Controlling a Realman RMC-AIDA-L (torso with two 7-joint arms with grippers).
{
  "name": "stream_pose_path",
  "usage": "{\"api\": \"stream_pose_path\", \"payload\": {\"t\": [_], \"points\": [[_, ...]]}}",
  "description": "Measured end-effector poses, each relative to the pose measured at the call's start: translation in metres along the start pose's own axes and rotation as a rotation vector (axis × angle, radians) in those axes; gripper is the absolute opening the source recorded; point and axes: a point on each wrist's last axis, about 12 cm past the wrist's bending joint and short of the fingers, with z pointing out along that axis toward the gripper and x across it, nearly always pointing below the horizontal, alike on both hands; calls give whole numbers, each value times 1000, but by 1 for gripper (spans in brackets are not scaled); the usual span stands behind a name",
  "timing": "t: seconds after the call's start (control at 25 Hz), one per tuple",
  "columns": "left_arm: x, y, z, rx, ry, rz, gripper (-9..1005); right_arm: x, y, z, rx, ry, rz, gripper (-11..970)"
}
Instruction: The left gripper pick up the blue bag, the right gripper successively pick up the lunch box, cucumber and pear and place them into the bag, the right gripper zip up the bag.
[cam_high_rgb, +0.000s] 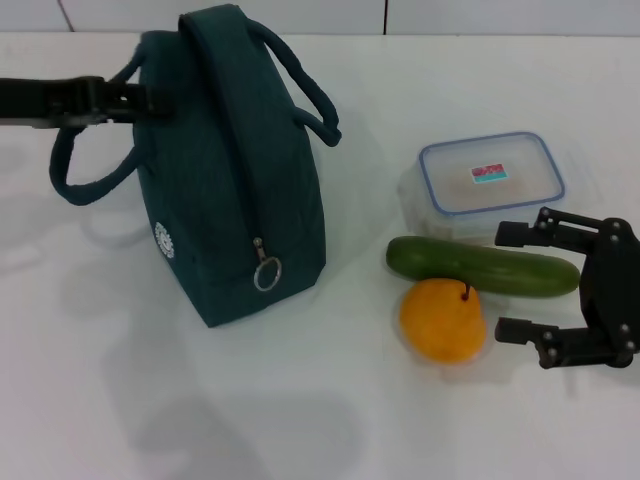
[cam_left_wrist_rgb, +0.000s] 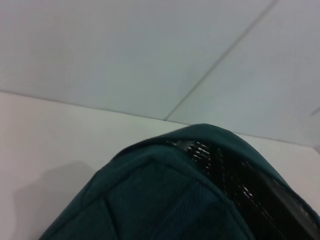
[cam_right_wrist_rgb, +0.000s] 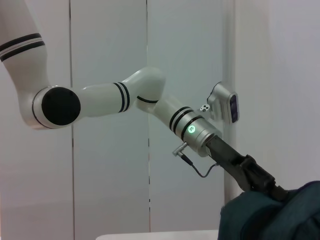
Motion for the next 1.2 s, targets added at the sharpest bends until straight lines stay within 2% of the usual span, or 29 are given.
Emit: {"api": "stream_pose_path", "payload": {"t": [0.24,0.44,0.64,0.76,0.96,1.08,1.2], "points": [[4,-1,5,7,20,37,592,0,1,0,-2,-4,2,828],[3,-2,5,7,19,40,474,1,2,0,-1,-5,3,828],[1,-6,2,39,22,-7,355,1,0,1,17,-12,3,828],[-4,-15,-5,87,11,11,159,2,-5,2,61,-15,17,827],[-3,-29,-8,109,25,36,50,1,-16,2,144,-24,37,827],[1,-33,-4,114,56,35,50,0,-19,3,164,-31,37,826],[5,-36,2,124,88,34,49,1,-24,-1,233,-52,63,822]]}}
